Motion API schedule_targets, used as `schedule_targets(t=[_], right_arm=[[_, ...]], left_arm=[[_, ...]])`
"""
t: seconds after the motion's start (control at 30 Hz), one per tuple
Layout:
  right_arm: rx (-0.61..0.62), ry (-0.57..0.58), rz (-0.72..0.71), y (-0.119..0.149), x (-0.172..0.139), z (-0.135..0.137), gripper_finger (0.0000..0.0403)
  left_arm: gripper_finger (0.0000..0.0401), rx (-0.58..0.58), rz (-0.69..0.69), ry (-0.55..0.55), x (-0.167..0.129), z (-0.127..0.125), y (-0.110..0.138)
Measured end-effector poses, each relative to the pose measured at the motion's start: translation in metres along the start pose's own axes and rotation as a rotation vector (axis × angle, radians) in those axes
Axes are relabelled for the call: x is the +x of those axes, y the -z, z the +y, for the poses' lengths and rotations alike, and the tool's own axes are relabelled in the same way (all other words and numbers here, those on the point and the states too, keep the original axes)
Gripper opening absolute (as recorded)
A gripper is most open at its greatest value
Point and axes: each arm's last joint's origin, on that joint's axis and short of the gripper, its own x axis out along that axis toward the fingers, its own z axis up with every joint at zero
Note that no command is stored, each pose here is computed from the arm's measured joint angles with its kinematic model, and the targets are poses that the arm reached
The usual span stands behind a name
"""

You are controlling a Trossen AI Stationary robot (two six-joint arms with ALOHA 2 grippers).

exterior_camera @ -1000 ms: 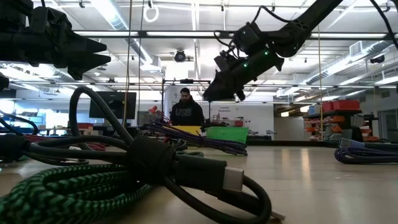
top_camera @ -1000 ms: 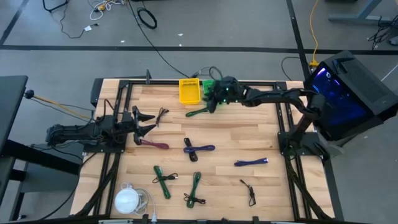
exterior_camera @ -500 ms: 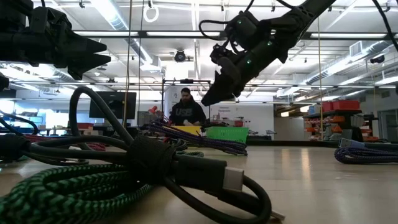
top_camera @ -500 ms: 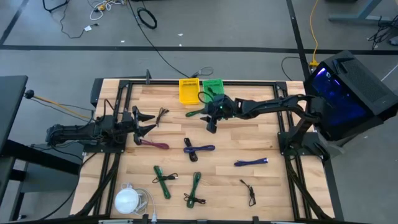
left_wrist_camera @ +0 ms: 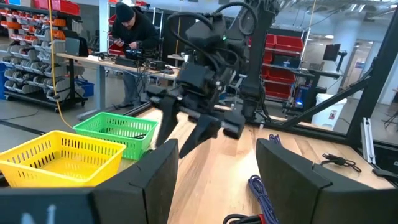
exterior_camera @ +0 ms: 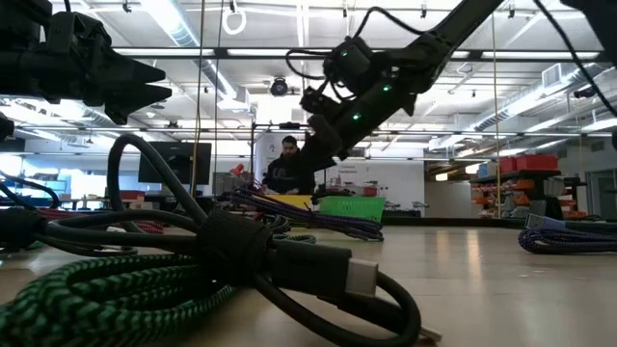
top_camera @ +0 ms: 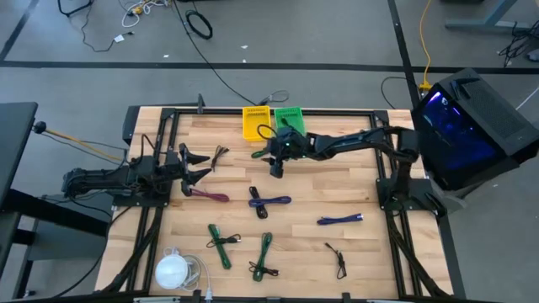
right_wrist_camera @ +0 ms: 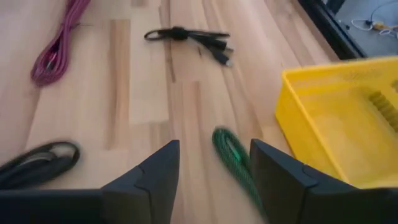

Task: Pick & Place USB Port
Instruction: Put the green charger cable into the yellow bin

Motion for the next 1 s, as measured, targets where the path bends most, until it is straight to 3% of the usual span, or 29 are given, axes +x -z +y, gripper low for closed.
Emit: schedule_targets(t=[0.33,1.0], right_arm=[[-0.034,0.003,0.154,0.006,0.036,-0.003,0.0206],[-0.040,0.071,0.152,0.010,0.045,-0.006,0.0206]], left_arm=[[0.0220,0.004,0.002,-0.001,0.000,0.000,0.000],[0.0220,0.025,0.004,-0.003,0.000,0.000,0.000]])
